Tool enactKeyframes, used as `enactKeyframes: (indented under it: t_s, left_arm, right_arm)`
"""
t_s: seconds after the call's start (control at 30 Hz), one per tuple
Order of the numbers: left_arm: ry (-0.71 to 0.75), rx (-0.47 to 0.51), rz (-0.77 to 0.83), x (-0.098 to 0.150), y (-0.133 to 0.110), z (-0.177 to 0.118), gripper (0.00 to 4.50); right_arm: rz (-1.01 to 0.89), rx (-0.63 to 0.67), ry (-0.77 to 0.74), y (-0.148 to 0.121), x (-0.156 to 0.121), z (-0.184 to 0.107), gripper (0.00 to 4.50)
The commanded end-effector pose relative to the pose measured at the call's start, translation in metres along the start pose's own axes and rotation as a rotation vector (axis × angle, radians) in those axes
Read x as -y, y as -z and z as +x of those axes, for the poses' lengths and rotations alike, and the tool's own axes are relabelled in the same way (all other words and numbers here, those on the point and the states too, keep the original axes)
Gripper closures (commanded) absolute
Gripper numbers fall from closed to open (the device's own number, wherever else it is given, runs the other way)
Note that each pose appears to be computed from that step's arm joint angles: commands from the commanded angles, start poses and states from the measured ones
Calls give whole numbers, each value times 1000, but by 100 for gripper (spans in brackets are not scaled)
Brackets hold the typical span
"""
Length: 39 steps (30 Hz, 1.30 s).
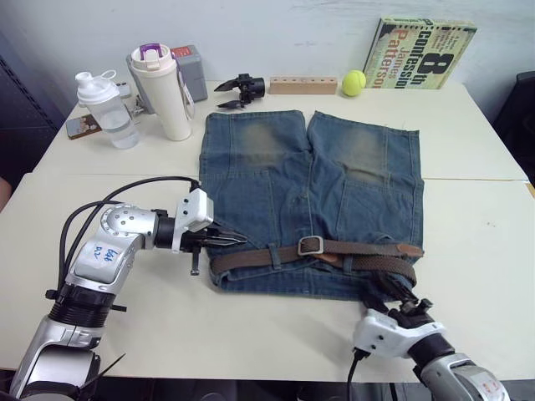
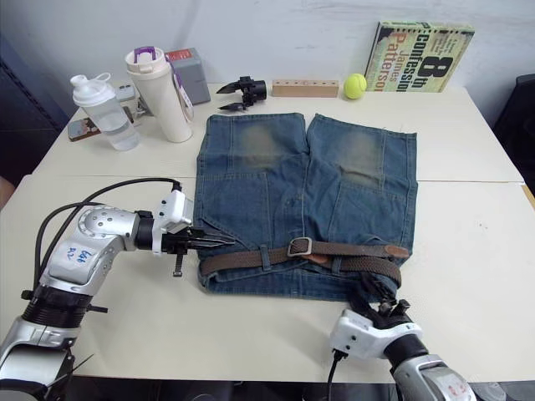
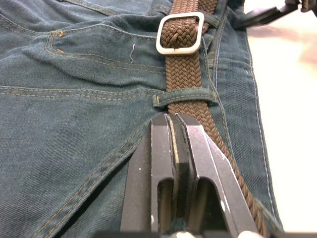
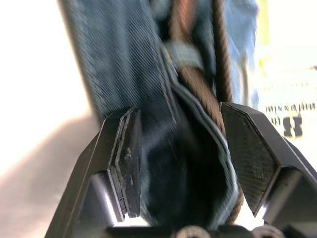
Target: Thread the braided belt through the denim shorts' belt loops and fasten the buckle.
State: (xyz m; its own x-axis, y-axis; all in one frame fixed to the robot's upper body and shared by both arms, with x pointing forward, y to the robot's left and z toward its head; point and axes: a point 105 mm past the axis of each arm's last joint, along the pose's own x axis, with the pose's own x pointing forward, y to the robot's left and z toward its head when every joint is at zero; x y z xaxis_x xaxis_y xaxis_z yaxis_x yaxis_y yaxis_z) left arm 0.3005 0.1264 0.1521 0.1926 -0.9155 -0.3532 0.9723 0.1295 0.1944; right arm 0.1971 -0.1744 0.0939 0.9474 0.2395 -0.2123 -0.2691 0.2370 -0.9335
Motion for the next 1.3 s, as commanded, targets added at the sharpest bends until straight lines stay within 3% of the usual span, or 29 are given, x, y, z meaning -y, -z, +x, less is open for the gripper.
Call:
enactKeyframes:
  t_s: [0.03,0.5,0.63,0.73,0.9,1.0,1.1,1.13,1.17,1.2,1.23,1.3]
  left_arm:
    - [4,5,31,2,-6,-2,450]
    - [11,8,31,5,-5,0,450]
    - [9,6,31,5,-5,-1,450]
    - [1,0,29,5,-3,-1,450]
    - [-19,1,25,9,-3,-2,450]
    - [-31,15,26,14,-6,-4,369]
    - [-49,22,15,15,-8,-7,239]
    - [-51,18,12,15,-8,-8,185]
    - [-54,13,10,16,-7,-8,163]
    - [-55,9,7,16,-6,-9,114]
    - [-57,7,4,16,-6,-9,67]
    - [-61,8,1,15,-6,-9,4]
  right_arm:
    - [-19,-30,33,7,12,-3,176]
    - [-73,-91,38,24,12,-2,176]
    - [-82,-74,46,19,12,1,289]
    - [-98,-65,51,16,10,0,432]
    - [-80,-72,46,11,2,2,443]
    - [-31,-89,54,9,0,3,450]
    - [9,-74,78,2,1,5,450]
    - [-4,-75,72,2,-1,6,389]
    - [-13,-82,72,4,-3,6,373]
    - [-19,-83,69,4,-4,7,342]
    - [-23,-82,66,4,-4,7,291]
    - [-27,-76,81,2,-2,8,289]
